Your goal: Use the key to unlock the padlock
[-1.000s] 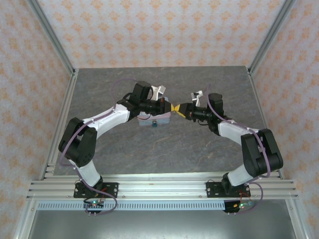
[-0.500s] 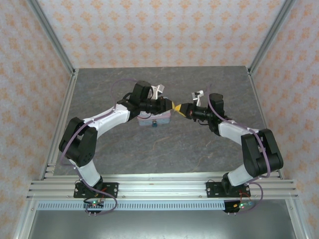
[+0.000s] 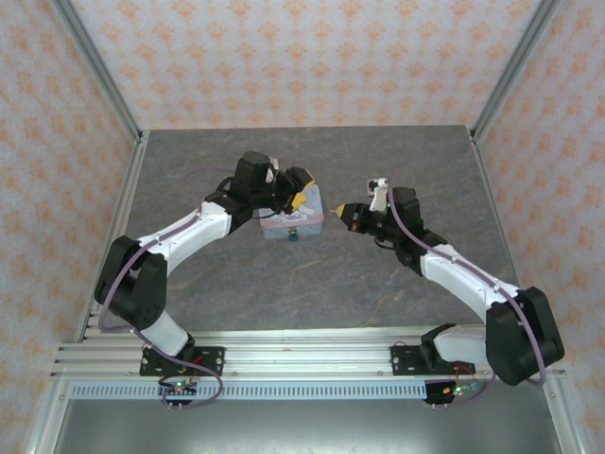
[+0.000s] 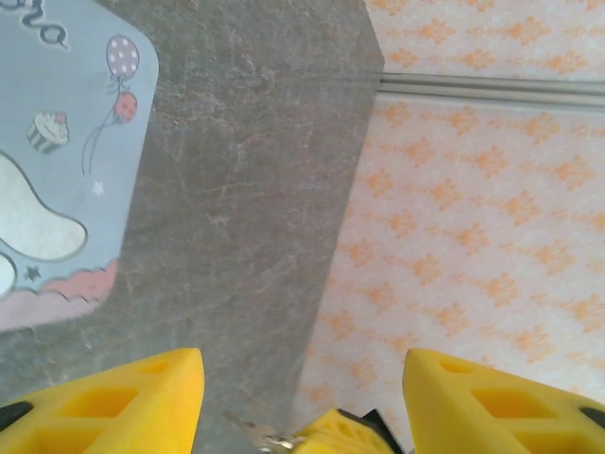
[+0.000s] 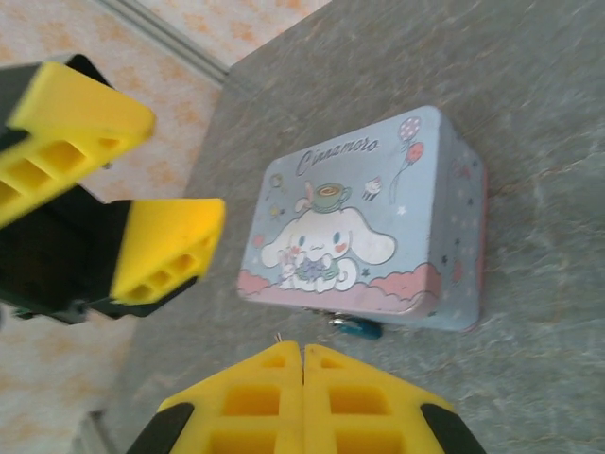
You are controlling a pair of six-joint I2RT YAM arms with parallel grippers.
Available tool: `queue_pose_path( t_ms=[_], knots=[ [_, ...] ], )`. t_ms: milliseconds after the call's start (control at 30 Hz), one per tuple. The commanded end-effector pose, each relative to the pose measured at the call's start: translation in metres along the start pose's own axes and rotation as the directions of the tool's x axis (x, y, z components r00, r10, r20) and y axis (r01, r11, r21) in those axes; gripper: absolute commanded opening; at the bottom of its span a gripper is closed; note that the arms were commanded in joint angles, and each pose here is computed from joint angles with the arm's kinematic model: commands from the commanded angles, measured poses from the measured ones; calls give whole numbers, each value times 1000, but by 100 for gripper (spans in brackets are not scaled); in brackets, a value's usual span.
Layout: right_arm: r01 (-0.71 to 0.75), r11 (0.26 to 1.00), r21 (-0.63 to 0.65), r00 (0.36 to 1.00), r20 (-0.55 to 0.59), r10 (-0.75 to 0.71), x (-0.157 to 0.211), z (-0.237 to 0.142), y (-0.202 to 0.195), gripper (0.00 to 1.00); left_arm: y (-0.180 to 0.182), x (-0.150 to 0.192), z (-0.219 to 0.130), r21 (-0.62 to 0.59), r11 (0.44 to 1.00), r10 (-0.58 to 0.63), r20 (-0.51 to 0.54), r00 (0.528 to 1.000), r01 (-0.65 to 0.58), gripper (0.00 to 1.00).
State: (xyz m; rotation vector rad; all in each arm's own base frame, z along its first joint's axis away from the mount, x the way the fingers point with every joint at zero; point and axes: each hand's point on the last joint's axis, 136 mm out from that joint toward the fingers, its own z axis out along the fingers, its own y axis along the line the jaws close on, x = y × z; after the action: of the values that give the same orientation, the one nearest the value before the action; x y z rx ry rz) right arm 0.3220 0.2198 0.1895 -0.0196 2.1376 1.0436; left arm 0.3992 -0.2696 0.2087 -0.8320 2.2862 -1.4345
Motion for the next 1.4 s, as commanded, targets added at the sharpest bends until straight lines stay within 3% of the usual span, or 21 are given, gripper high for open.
queue_pose_path(
  t_ms=[0, 233, 700, 1367],
  knots=[
    [174, 972, 159, 977, 94, -190, -18, -7, -4, 0, 10, 4, -6, -36, 984, -171, 18, 985, 172, 57],
    [306, 935, 179, 927, 166, -335, -26, -11, 27, 0, 18, 15, 2, -60, 969, -239, -2, 971, 238, 53],
    [317, 942, 106, 932, 147, -331, -24, 8, 46, 0, 11, 33, 24, -63, 969, -244, -62, 968, 241, 42],
    [335, 935, 114, 931, 111, -347, -19, 23, 43, 0, 10, 43, 33, -73, 969, -241, -91, 966, 235, 26]
  ],
)
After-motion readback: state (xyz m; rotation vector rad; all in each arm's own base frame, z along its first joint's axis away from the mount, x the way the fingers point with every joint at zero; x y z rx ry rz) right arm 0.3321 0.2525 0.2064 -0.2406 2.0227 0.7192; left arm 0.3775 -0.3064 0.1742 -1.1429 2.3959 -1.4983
